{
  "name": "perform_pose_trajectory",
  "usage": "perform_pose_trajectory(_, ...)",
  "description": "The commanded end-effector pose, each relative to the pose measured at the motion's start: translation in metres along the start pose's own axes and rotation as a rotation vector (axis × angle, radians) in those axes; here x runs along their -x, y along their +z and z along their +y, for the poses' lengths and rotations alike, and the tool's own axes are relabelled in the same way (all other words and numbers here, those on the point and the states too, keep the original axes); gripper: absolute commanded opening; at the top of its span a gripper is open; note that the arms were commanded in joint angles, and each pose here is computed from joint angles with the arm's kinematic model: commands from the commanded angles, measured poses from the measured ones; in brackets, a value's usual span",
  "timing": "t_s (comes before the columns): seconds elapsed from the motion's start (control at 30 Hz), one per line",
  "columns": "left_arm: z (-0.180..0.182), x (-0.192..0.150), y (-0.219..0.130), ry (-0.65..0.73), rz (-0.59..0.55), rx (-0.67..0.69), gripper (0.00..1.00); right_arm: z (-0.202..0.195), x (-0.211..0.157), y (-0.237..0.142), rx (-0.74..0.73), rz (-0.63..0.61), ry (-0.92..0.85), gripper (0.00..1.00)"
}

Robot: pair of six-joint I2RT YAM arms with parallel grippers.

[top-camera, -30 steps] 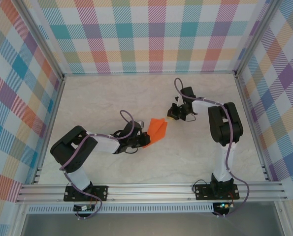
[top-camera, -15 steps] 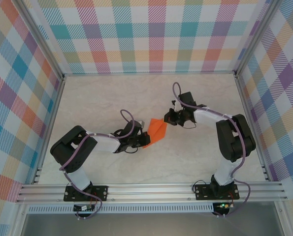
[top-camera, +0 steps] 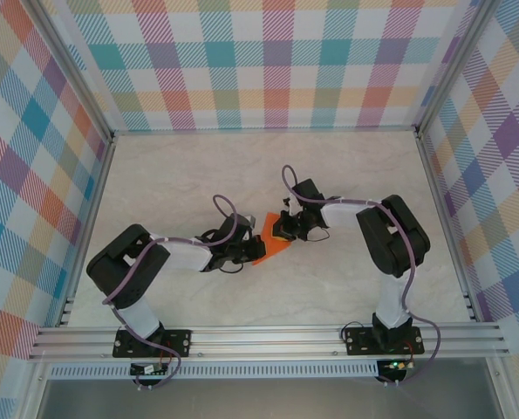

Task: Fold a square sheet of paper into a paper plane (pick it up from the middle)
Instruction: Fourth fold the wing at the center of the table.

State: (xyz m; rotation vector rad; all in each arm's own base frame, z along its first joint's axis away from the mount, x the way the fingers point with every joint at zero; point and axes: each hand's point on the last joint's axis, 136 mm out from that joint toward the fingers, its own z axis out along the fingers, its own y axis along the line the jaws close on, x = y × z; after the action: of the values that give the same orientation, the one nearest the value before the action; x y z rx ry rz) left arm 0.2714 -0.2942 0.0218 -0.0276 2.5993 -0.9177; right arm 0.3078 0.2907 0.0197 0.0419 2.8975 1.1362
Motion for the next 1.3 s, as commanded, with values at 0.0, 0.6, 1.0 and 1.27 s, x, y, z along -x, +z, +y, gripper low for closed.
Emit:
perform_pose_trajectory(0.0, 0.011, -0.025, -0.008, -0.010, 0.091, 0.045, 0.00, 0.004, 0.010, 0.002, 0.003, -0.016, 0.003, 0.03)
perform_pose_trajectory(0.6, -0.034, 0.015, -0.034, -0.040, -0.033, -0.128, 0.21, -0.005, 0.007, 0.002, -0.046, -0.002, 0.035, 0.03)
perform_pose_trajectory(1.0, -0.003, -0.012, -0.013, -0.100, 0.058, -0.055, 0.21, -0.029, 0.003, 0.011, -0.146, 0.022, 0.138, 0.02)
perform_pose_trajectory(1.27, 0.015, -0.020, -0.011, -0.104, 0.065, 0.010, 0.21, -0.031, 0.003, 0.011, -0.157, 0.022, 0.144, 0.02)
